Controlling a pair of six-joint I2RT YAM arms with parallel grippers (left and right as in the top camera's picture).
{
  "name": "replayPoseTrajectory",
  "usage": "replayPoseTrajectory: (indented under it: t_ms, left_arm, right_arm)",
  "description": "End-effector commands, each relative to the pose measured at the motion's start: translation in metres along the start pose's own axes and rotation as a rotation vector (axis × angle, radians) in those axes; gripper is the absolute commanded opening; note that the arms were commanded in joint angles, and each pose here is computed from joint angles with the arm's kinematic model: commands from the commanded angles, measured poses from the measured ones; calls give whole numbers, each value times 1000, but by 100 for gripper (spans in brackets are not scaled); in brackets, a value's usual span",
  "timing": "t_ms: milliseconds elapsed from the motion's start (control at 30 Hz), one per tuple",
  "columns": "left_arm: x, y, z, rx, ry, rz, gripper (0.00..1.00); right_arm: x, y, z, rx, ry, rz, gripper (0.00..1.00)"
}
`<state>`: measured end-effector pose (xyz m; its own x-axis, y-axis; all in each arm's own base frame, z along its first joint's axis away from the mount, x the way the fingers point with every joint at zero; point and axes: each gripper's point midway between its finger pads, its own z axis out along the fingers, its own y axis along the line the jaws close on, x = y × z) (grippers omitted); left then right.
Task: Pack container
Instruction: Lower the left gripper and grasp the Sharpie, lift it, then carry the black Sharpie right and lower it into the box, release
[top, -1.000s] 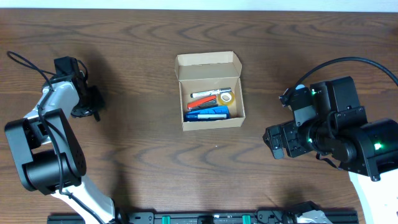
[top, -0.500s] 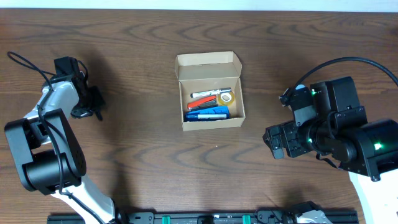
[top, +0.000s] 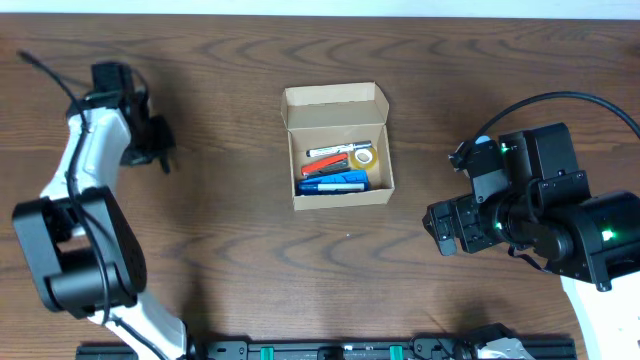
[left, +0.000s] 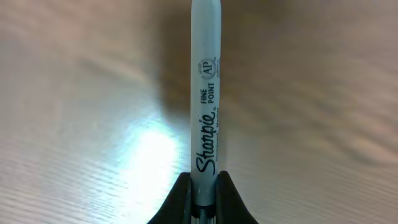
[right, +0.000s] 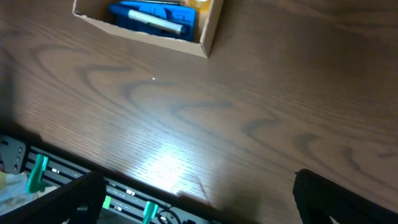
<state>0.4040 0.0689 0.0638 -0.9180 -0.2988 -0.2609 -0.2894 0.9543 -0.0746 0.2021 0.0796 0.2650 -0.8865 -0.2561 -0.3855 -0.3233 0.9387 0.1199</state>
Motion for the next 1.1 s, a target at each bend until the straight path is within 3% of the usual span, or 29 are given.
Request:
replayPoseTrajectory:
  t_ms: [0,233,533,900,1067]
  left_arm:
    - [-28,-42,-54,44,-158,208,6]
    - [-29,-133,-112,129,-322,556,6]
    - [30,-257,-142,416,-415,1069,6]
    - [103,-312,-132,670,-340,1417,6]
    - [122,-311,-109,657,-261,1512,6]
  right_arm:
    - [1,-1,-1,0,-4,2,99]
    - [1,-1,-1,0,-4,2,99]
    - [1,-1,-1,0,-4,2,99]
    - [1,-1,-1,0,-4,2,99]
    - [1,-1,-1,0,-4,2,99]
